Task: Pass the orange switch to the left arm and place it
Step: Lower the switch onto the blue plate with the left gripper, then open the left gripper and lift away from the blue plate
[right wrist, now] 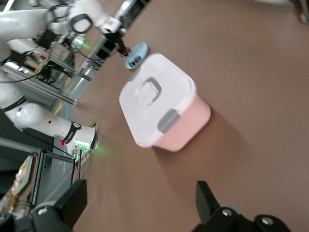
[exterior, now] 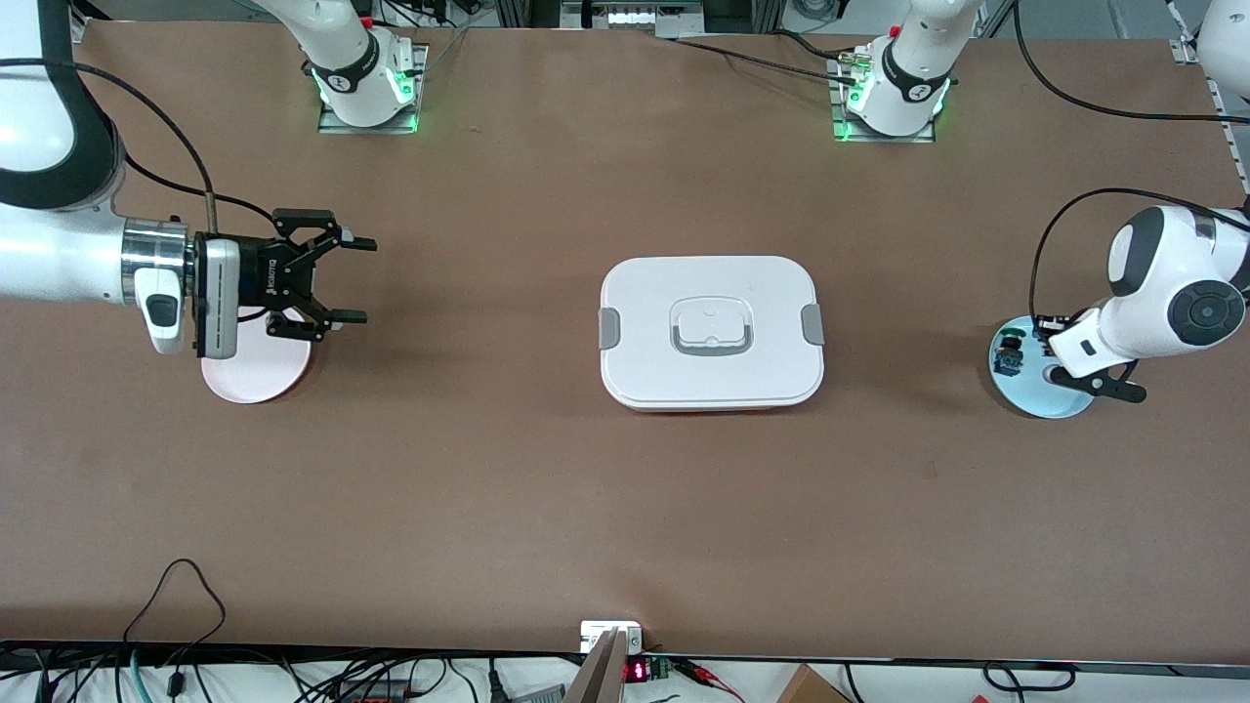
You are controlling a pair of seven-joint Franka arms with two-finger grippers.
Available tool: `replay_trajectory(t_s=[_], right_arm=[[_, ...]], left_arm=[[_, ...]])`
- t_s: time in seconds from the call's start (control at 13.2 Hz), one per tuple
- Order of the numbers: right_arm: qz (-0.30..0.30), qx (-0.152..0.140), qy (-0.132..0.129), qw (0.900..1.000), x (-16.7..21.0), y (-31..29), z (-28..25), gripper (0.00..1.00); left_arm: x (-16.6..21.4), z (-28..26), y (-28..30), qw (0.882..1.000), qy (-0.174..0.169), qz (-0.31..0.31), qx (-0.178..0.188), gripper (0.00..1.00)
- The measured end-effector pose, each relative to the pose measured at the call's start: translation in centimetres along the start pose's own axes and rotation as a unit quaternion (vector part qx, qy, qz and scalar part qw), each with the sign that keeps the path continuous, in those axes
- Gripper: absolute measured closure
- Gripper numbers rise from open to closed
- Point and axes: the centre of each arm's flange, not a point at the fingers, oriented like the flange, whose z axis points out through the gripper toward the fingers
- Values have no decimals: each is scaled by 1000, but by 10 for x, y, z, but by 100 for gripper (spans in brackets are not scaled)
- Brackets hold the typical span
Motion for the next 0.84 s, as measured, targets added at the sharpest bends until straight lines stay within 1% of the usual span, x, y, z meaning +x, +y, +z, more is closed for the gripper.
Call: replay_trajectory(t_s=[0.08, 0.15, 0.3, 0.38, 0.46, 0.53, 0.61, 0.68, 0.76, 0.84], right_arm=[[58, -20, -22, 998, -1, 0, -1, 0], [106, -48, -46, 992, -2, 0, -4, 0], [174, -114, -90, 974, 2, -5, -6, 0], [202, -147, -110, 962, 4, -9, -3, 0], [227, -188, -135, 946, 5, -12, 3, 0], [250, -231, -160, 927, 3, -14, 9, 0], [273, -260, -181, 908, -1, -15, 14, 0], [293, -280, -201, 892, -7, -14, 13, 0], [301, -309, -218, 876, -12, -12, 6, 0], [301, -339, -227, 862, -15, -9, -7, 0]], left_arm=[[-1, 9, -9, 1000, 11, 3, 7, 59], [-2, 21, -17, 1000, 24, 6, 10, 59], [-3, 49, -26, 999, 40, 10, 3, 59], [-3, 58, -27, 999, 43, 10, -3, 59], [-2, 61, -26, 999, 44, 10, -6, 59], [-1, 61, -26, 999, 45, 10, -6, 59], [0, 59, -26, 999, 47, 11, -5, 59], [1, 58, -26, 999, 48, 11, -5, 59], [1, 58, -26, 999, 48, 11, -5, 59], [1, 57, -26, 999, 48, 11, -5, 52]])
